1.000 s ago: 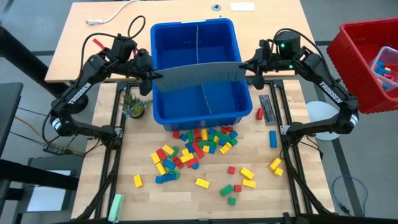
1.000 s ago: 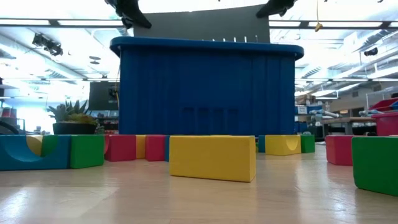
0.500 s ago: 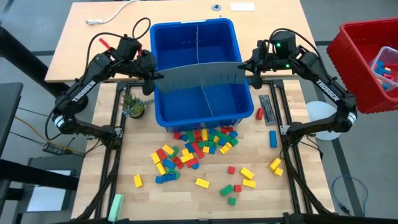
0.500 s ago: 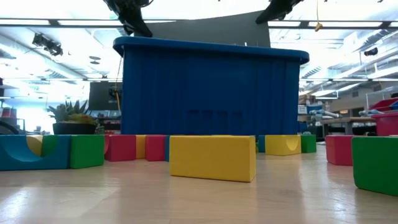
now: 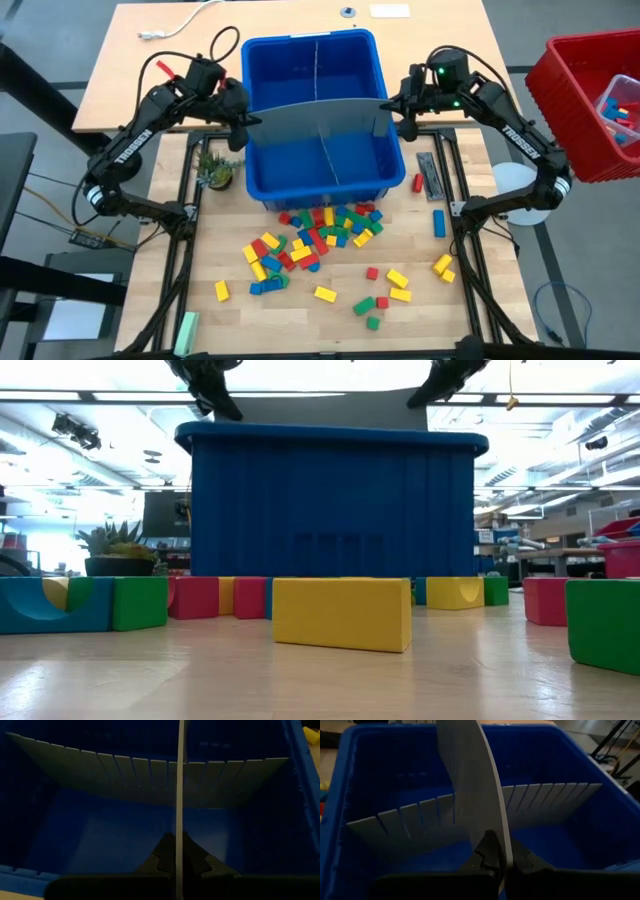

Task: Sort blocks
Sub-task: Assemble the blue bin using gray bin divider

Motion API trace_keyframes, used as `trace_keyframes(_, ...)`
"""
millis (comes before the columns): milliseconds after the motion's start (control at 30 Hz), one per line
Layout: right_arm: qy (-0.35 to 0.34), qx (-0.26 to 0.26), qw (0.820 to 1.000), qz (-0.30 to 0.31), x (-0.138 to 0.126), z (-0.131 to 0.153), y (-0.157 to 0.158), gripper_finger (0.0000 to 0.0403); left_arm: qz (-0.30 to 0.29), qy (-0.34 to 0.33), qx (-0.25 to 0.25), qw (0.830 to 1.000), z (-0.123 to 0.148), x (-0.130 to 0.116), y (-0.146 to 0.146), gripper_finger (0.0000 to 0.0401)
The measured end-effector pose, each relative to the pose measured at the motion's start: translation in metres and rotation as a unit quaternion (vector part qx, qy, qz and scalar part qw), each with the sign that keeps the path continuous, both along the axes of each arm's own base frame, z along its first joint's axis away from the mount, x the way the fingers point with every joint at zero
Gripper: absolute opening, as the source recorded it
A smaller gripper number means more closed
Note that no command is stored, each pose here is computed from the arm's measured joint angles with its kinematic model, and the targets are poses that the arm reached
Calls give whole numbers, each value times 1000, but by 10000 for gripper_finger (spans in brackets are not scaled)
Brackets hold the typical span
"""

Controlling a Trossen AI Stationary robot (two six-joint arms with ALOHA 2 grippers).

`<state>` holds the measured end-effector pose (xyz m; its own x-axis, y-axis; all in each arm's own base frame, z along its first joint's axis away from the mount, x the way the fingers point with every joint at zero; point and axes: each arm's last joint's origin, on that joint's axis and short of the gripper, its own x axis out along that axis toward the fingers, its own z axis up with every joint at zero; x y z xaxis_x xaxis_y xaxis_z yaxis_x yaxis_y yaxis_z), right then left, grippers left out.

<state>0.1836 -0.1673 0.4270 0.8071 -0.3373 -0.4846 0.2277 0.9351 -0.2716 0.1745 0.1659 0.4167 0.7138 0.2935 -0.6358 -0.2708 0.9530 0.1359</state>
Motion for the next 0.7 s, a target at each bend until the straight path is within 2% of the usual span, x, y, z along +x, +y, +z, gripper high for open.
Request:
trace_keyframes(300,9,-28,1000,-3,-4,1,-5,0,-4,-4,1,1000,1,1,0,12)
trace_keyframes(433,13,-54,998,14,-3,1,-6,0,-4,-3,0,1000,0,1,0,12)
trace_keyframes(533,1,-56,998,40,-1,2,-8,0,-2,-1,-1,1000,0,0,0,12)
trace_keyframes(700,-7,-58,997,45,0,3,-6,0,-2,0,-2,1000,0,0,0,12)
